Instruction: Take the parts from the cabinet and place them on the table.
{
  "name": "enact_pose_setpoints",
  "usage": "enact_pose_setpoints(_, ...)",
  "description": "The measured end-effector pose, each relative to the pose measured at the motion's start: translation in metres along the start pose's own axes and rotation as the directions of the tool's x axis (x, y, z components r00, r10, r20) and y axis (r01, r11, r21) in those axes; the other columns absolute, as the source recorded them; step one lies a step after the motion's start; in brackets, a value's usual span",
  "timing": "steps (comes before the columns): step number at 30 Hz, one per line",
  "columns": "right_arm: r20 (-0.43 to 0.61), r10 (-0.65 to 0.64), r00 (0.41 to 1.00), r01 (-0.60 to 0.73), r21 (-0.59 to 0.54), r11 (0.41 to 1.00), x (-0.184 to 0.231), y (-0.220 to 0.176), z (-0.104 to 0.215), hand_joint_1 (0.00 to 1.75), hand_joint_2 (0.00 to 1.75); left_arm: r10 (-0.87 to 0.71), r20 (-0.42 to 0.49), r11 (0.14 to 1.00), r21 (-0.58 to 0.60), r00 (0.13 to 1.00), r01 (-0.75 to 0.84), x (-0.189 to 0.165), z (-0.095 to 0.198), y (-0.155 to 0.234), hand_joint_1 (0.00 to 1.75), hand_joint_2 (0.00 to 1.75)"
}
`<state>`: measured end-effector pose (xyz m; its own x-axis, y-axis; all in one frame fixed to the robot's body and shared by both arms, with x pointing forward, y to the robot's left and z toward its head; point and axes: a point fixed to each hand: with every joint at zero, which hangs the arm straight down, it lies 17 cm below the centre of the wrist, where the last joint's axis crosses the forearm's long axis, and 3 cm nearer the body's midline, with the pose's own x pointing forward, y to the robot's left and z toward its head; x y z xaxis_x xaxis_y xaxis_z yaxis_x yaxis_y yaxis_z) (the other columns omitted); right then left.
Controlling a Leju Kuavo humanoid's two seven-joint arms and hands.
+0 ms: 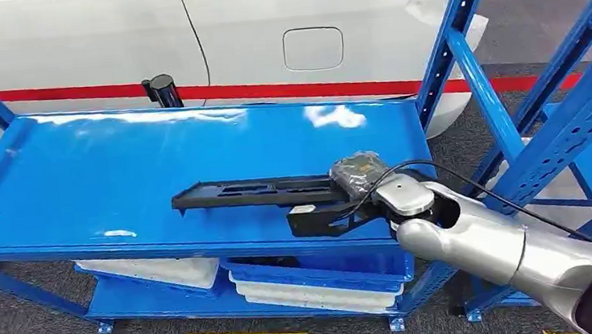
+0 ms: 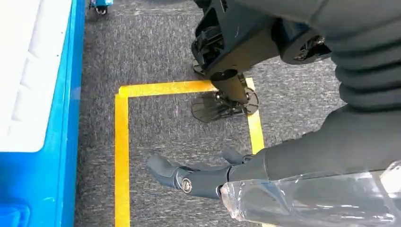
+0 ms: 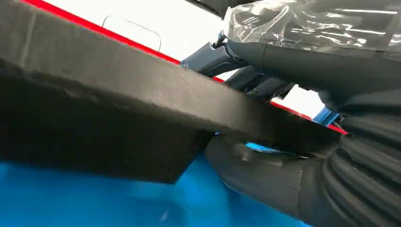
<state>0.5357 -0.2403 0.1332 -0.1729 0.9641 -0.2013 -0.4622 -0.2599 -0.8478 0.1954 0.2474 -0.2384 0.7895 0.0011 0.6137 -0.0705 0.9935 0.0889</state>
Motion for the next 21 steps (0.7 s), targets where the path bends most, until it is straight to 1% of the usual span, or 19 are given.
enact_pose_setpoints(5, -0.003, -0.003, 1.0, 0.003, -0.043, 0.999, -0.001, -0.009, 0.001, 1.75, 1.75, -0.01, 0.014, 1.0, -0.003, 1.0, 0.01, 0.002, 0.0, -0.001, 0.0, 1.75)
enact_pose_setpoints(13, -0.031, 0.014, 0.999, -0.021, -0.242, 0.97, -0.002, -0.054, 0.008, 1.75, 1.75, -0.011, 0.016, 1.0, 0.018, 1.0, 0.011, 0.002, 0.0, 0.003, 0.0, 1.75)
enact_pose_setpoints(14, -0.035, 0.019, 0.999, -0.028, -0.265, 0.964, -0.002, -0.06, 0.01, 1.75, 1.75, -0.012, 0.016, 1.0, 0.022, 1.0, 0.012, 0.002, 0.0, 0.004, 0.0, 0.0)
enact_pose_setpoints(17, -0.042, 0.027, 0.999, -0.039, -0.31, 0.95, -0.002, -0.072, 0.015, 1.75, 1.75, -0.012, 0.011, 0.999, 0.035, 1.0, 0.012, 0.001, -0.001, 0.007, 0.0, 0.0)
enact_pose_setpoints(21, -0.041, 0.032, 0.999, -0.045, -0.375, 0.926, 0.002, -0.092, 0.025, 1.75, 1.75, -0.014, -0.016, 0.998, 0.065, 1.0, 0.015, -0.004, -0.001, 0.012, 0.0, 0.0)
